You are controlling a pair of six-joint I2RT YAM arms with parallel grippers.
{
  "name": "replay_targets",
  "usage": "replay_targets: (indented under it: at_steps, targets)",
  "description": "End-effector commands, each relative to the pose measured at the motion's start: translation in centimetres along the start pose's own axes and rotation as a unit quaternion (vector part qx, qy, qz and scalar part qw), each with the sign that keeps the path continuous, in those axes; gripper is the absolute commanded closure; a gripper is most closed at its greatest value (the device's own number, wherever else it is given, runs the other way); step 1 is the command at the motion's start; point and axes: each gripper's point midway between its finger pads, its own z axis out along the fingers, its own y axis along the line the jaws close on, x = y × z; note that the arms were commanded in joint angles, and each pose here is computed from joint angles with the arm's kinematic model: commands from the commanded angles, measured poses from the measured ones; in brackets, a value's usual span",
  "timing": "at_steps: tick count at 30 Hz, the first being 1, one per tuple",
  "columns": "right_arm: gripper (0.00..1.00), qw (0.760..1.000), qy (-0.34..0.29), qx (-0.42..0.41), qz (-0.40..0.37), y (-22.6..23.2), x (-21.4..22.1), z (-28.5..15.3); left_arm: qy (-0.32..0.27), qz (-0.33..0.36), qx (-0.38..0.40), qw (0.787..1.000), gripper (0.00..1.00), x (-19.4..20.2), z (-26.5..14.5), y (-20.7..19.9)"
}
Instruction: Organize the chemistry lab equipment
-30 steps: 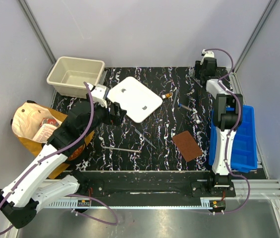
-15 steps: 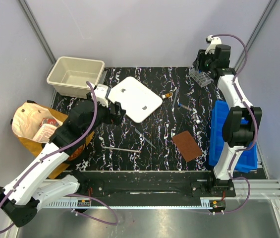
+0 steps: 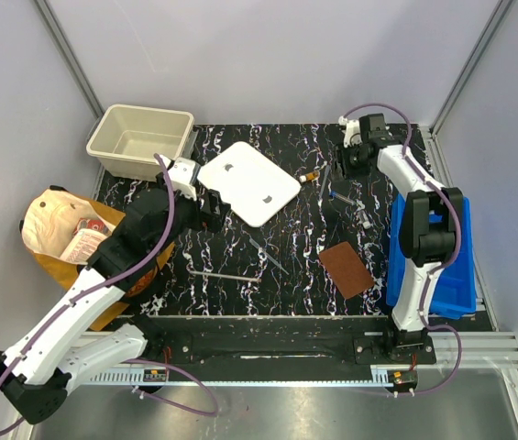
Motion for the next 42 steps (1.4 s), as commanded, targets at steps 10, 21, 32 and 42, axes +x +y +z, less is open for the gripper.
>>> replay_targets:
  at_steps: [10, 21, 32, 42]
  targets:
    - [0.48, 0.995, 0.086, 0.031, -0.049, -1.0, 3.9, 2.9, -0.04, -0.008, 0.006, 0.999, 0.01, -1.8, -0.6, -0.1]
    - [0.47, 0.995, 0.083, 0.025, -0.057, -0.8, 4.0, 5.3, -0.041, -0.008, 0.002, 0.999, 0.01, -1.9, -0.6, 0.0]
    - [0.56, 0.996, 0.062, 0.031, -0.057, -1.1, 3.3, 7.3, -0.033, -0.006, -0.003, 0.999, 0.01, -1.5, -0.2, 0.1]
    - [0.8, 0.995, 0.018, 0.095, 0.01, -2.1, 1.6, 6.2, -0.018, -0.009, 0.005, 1.0, 0.01, -0.8, 0.7, -0.3]
